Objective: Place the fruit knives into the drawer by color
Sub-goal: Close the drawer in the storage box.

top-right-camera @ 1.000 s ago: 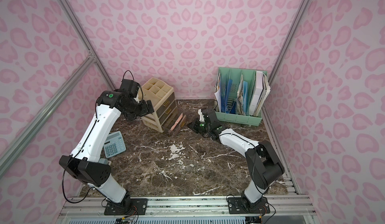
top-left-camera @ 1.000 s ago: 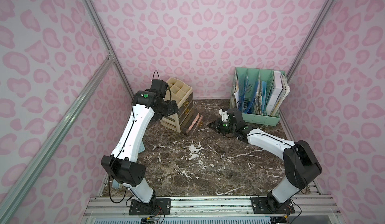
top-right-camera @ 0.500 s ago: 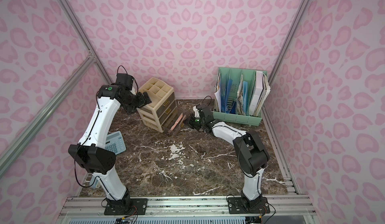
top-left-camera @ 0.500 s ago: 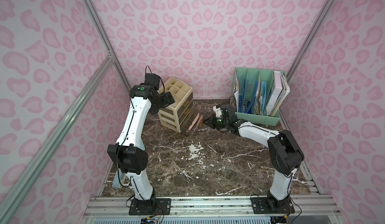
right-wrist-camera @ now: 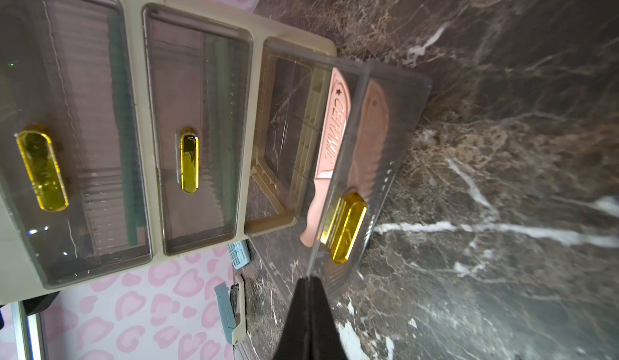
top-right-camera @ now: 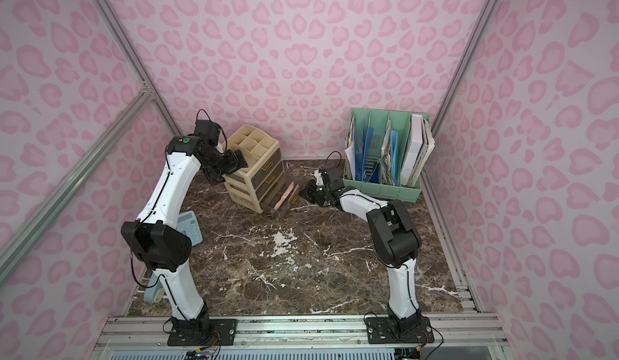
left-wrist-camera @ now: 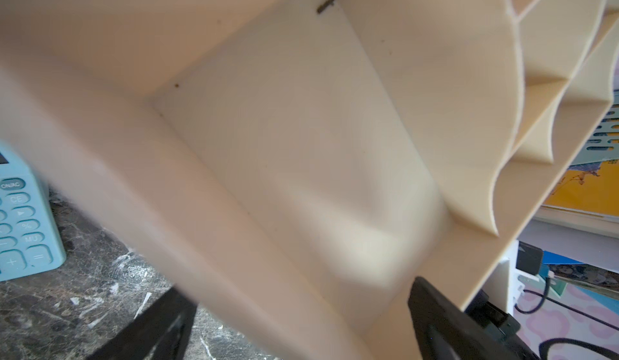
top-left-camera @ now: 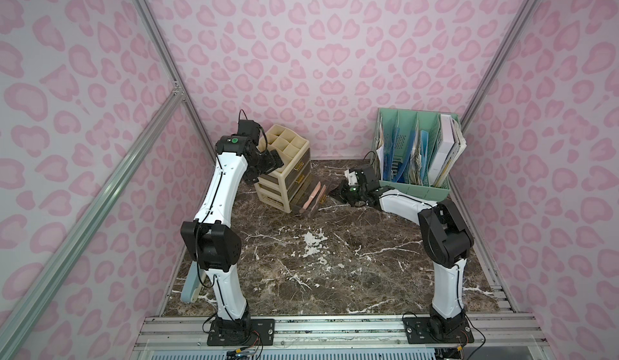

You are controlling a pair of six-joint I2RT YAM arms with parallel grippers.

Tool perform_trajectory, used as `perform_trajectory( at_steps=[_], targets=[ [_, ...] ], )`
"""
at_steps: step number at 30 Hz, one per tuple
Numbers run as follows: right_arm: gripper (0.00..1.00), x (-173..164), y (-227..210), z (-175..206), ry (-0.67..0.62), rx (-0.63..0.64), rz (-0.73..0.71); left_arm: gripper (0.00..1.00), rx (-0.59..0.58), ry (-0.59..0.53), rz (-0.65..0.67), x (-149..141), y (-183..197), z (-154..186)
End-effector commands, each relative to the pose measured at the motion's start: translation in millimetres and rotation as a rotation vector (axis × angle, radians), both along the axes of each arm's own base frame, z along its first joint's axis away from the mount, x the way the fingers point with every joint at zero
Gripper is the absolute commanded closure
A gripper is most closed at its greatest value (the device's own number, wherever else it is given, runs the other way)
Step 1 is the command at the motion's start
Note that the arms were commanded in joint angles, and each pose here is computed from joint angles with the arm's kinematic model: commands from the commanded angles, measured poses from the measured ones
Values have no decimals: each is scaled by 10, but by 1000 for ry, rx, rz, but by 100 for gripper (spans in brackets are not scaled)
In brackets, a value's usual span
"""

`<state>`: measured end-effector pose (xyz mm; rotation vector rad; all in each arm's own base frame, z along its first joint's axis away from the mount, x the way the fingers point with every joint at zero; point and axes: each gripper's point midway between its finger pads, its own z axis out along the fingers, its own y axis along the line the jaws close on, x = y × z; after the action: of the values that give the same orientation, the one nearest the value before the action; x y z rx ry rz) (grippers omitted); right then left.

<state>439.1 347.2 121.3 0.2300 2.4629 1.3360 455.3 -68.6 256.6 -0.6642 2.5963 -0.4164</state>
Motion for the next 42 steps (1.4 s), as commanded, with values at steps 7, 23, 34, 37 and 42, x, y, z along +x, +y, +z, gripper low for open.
perform_trajectory(
  at_steps=[7,23,34,37,42],
  targets=[
    [100,37,64,-150,40,22,17,1,2,19,-15,-1,-14,-64],
    [100,81,175,-349,78,22,49,1,-2,37,-32,-1,-35,-124],
    [100,164,263,-434,87,22,66,1,-3,43,-38,14,-45,-155],
    [100,168,304,-437,86,24,77,1,-5,45,-39,23,-50,-167],
    [100,161,410,-417,78,29,102,1,-14,43,-47,45,-71,-179]
  ],
)
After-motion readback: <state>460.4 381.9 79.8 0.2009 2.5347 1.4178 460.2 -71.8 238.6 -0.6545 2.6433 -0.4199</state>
